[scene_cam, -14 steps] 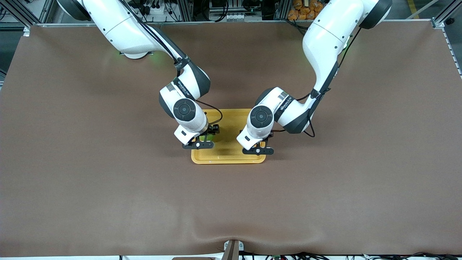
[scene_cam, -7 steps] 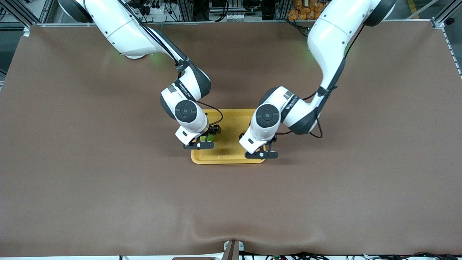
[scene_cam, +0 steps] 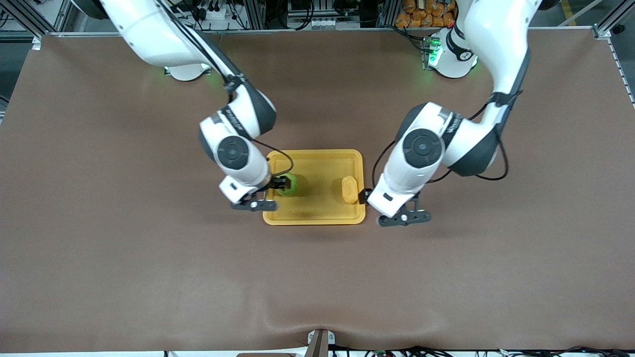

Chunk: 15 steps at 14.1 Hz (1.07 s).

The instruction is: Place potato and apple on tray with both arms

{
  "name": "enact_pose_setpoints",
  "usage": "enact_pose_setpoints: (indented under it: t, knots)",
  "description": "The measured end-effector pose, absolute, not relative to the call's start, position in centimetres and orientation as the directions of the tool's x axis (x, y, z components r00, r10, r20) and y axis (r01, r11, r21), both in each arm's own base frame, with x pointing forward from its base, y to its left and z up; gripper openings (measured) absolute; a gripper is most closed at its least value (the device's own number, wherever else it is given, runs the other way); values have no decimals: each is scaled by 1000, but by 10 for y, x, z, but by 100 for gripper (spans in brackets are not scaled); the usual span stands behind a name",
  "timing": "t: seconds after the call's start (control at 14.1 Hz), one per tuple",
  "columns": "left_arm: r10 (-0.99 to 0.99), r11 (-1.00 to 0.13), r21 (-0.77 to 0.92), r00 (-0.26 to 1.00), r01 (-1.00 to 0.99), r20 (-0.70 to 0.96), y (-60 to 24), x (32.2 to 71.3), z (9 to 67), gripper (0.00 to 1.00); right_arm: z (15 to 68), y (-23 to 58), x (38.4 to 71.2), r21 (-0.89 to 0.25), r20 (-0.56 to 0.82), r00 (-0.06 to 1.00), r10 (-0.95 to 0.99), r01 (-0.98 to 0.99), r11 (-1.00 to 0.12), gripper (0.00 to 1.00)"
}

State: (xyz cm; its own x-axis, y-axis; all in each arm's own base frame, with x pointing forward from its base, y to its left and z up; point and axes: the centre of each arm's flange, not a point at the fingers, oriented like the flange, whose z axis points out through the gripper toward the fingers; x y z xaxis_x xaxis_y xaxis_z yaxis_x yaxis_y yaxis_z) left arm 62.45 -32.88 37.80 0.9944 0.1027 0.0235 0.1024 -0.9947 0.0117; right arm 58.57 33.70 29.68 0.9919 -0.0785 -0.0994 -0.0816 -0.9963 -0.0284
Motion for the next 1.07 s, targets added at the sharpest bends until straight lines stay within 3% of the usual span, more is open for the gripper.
enact_pose_setpoints:
  t: [0.21,0.57,0.71,1.07]
  knots:
    - [73,-997,-9,997,73,21,-278,637,413,100,328,271,613,-27,-81,985,-154,-156,-987,100]
    - [95,-994,-48,995,94,-13,-204,640,459,100,335,102,642,-35,-77,996,-39,-42,-999,100]
    - [101,-993,-66,994,98,-38,-191,635,470,100,356,60,636,-32,-54,998,-42,-43,-999,100]
    - [51,-996,-79,997,47,-57,-140,630,502,100,462,59,601,-7,67,997,-36,-36,-999,100]
